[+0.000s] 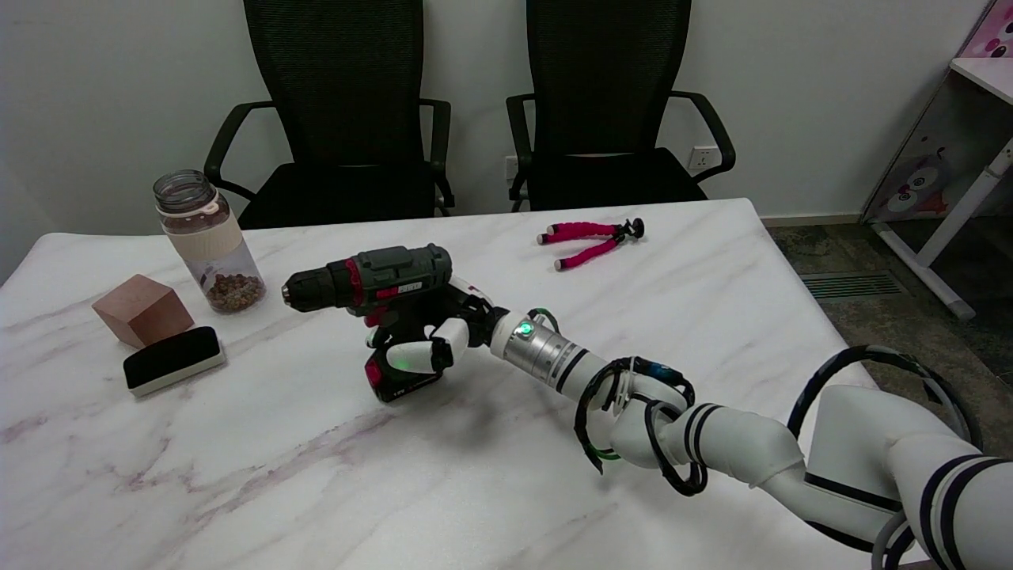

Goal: Pick up the power screwdriver.

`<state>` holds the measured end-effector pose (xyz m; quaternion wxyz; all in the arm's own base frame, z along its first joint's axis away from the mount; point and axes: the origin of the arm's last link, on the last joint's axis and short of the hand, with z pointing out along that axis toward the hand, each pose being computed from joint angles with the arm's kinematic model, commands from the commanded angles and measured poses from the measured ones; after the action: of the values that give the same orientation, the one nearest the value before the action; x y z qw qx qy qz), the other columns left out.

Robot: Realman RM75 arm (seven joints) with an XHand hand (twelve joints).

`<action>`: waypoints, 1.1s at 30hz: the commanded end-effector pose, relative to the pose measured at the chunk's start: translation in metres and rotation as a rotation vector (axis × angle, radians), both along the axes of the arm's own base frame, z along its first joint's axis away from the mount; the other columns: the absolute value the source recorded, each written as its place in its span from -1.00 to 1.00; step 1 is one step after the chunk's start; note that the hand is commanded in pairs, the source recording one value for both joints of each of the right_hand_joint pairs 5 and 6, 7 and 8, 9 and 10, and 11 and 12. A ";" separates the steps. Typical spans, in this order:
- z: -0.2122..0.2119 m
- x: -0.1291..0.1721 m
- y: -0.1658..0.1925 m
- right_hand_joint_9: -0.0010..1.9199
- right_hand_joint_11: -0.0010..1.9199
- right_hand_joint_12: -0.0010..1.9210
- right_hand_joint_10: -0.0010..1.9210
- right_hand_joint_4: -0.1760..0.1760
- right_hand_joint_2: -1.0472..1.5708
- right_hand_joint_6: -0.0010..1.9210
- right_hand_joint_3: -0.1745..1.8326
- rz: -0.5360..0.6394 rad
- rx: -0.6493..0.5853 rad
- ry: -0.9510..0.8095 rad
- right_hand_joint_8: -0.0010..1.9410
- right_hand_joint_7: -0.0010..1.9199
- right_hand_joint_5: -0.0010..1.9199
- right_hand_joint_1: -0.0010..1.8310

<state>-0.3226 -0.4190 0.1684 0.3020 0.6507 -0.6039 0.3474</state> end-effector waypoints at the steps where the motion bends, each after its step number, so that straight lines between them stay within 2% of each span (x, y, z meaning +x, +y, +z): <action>1: 0.001 0.001 -0.002 0.08 0.01 0.01 0.08 1.00 -0.31 -0.33 0.58 -0.008 -0.008 -0.003 -0.34 -0.33 -0.33 0.37; 11: 0.001 0.001 -0.004 0.28 0.25 0.25 0.28 1.00 -0.26 -0.28 0.58 -0.012 -0.019 0.000 -0.29 -0.28 -0.28 0.36; 14: 0.001 0.001 -0.005 0.34 0.40 0.40 0.34 1.00 -0.23 -0.27 0.54 -0.014 -0.021 0.002 -0.28 -0.27 -0.27 0.36; 17: 0.001 0.001 -0.005 0.42 0.67 0.67 0.42 1.00 -0.20 -0.26 0.44 -0.018 -0.022 0.004 -0.27 -0.26 -0.26 0.35; 20: 0.001 0.001 -0.006 0.49 0.76 0.76 0.49 1.00 -0.18 -0.25 0.35 -0.017 -0.022 0.004 -0.26 -0.25 -0.25 0.34; 33: -0.003 0.004 -0.008 0.59 0.87 0.87 0.59 0.98 -0.13 -0.18 0.27 -0.021 -0.019 0.009 -0.19 -0.18 -0.18 0.39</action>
<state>-0.3208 -0.4248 0.1688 0.3119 0.6436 -0.6049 0.3501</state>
